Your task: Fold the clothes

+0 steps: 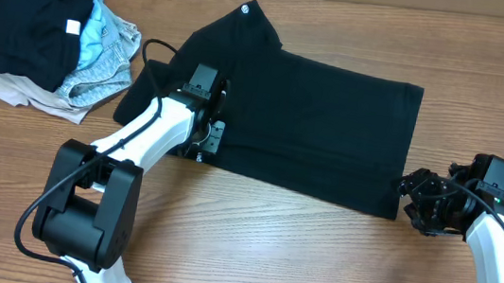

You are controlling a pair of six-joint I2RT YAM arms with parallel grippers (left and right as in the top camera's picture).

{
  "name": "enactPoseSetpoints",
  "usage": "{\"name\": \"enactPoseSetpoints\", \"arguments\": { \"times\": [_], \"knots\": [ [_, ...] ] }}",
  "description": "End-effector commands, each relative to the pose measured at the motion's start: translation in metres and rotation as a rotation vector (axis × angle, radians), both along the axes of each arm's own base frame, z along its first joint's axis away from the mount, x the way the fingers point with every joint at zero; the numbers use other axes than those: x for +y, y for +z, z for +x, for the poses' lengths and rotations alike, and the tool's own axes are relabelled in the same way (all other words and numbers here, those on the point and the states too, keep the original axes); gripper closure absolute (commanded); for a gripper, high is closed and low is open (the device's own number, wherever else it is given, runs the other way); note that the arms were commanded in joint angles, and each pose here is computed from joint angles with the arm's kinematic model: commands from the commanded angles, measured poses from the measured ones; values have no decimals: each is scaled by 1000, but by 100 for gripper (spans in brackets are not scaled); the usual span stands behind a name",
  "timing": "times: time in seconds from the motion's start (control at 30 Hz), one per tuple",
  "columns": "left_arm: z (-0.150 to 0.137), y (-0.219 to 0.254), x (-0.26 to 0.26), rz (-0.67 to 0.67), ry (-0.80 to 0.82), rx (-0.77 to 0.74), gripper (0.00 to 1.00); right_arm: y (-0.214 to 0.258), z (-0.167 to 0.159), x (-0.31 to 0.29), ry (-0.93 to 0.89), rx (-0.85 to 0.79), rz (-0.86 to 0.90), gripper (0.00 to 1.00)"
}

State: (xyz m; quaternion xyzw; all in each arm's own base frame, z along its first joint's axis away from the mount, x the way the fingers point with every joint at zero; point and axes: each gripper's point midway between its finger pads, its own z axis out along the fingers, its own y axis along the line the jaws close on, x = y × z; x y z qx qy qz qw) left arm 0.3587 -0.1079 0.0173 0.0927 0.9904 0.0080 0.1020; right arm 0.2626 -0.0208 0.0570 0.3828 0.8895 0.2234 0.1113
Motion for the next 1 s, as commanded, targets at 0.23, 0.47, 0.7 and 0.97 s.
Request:
{"name": "enactPoseSetpoints", "arguments": {
  "times": [0.23,0.47,0.7,0.97],
  "knots": [
    [-4,-2,0,-15,12,25,67,6,6,0,12,-23,-6,33],
    [-8,-5,-5,-47,7,41,88,6,7,0,12,-24,-6,33],
    [7,4,-9,-67,38,-10,96,6,7,0,12,-23,-6,32],
    [16,45,-17,-78,21,11,71,6,5,0,12,-17,-3,32]
  ]
}}
